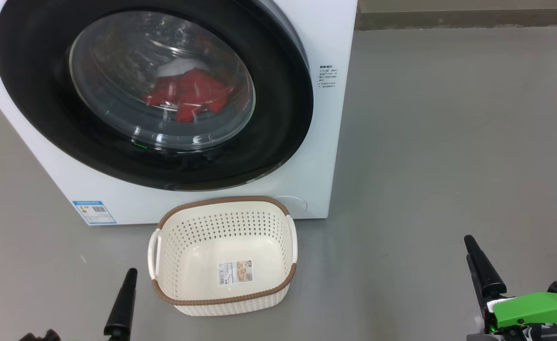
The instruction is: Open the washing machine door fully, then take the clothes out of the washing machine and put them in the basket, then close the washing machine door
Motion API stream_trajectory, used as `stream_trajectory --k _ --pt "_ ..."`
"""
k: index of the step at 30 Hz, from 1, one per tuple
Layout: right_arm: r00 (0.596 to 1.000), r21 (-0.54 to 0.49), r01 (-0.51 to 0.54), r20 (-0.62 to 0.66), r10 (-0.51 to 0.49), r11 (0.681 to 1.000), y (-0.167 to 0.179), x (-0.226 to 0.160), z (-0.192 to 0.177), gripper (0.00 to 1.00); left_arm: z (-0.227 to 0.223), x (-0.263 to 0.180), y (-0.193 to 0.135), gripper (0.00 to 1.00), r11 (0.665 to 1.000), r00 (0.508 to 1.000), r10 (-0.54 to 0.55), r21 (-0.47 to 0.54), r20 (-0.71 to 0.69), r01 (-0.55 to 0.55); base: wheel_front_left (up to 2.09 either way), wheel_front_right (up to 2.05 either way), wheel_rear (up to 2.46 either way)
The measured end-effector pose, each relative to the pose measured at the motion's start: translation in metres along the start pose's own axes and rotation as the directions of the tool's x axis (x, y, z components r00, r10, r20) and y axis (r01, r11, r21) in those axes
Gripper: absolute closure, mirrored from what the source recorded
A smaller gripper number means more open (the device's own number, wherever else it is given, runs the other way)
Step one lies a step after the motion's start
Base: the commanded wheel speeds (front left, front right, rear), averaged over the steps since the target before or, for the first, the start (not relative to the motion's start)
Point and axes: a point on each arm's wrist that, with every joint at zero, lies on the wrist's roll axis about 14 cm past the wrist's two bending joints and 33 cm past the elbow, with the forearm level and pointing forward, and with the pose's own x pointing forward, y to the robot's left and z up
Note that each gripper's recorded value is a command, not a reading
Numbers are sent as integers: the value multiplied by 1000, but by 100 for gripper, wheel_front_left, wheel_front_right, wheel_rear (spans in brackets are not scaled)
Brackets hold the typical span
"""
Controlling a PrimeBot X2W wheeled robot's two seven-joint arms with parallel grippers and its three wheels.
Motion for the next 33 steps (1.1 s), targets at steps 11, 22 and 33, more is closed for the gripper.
stream_trajectory --k 11,22,33 --pt "1000 -157 -2 -1 2 988 1 2 -1 0 -4 1 -2 0 981 1000 3 194 -7 -2 0 0 0" --pt "1000 -300 -18 -11 15 954 4 3 -3 0 -9 0 0 0 933 1000 25 360 -14 -18 0 0 0" --pt "999 -424 -34 -20 28 905 7 3 -7 0 -14 -4 4 0 851 999 49 525 -21 -31 0 0 0"
